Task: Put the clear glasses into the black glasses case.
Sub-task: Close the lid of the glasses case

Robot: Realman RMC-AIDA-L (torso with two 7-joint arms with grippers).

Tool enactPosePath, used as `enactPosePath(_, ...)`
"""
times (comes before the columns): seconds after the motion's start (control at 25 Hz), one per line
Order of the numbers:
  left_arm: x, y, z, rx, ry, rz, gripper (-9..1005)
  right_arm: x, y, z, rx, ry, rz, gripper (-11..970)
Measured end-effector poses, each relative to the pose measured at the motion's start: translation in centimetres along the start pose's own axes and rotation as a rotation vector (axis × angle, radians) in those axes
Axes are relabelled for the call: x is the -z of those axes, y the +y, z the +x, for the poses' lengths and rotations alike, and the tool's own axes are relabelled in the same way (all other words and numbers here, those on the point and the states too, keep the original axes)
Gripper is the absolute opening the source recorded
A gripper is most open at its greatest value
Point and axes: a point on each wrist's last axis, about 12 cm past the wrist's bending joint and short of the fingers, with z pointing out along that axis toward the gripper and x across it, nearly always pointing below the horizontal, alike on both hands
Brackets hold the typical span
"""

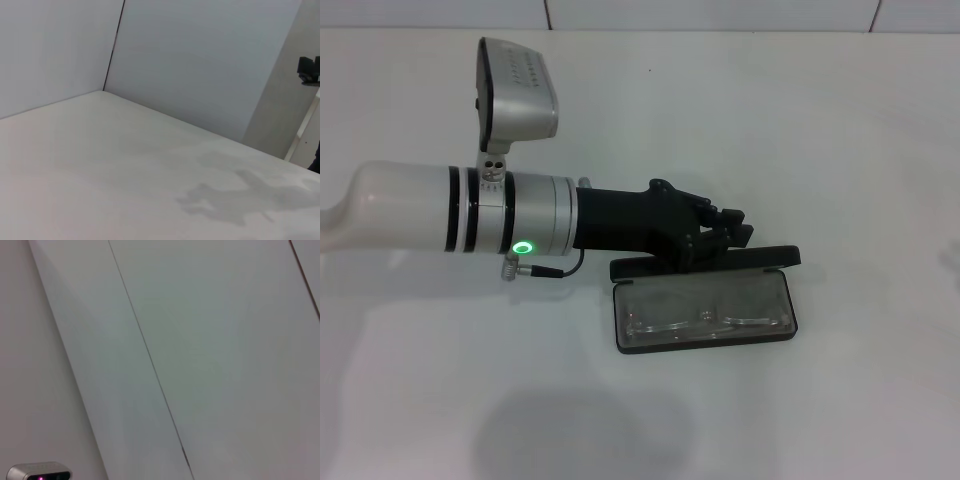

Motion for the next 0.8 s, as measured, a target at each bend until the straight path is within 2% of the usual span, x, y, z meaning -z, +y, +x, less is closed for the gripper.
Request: enactPosePath(0.8, 0.0, 0.0, 1.0, 0.019, 0.045, 0.008, 180, -0.5, -0.1, 0.0, 0.01, -0.006, -0.009, 162)
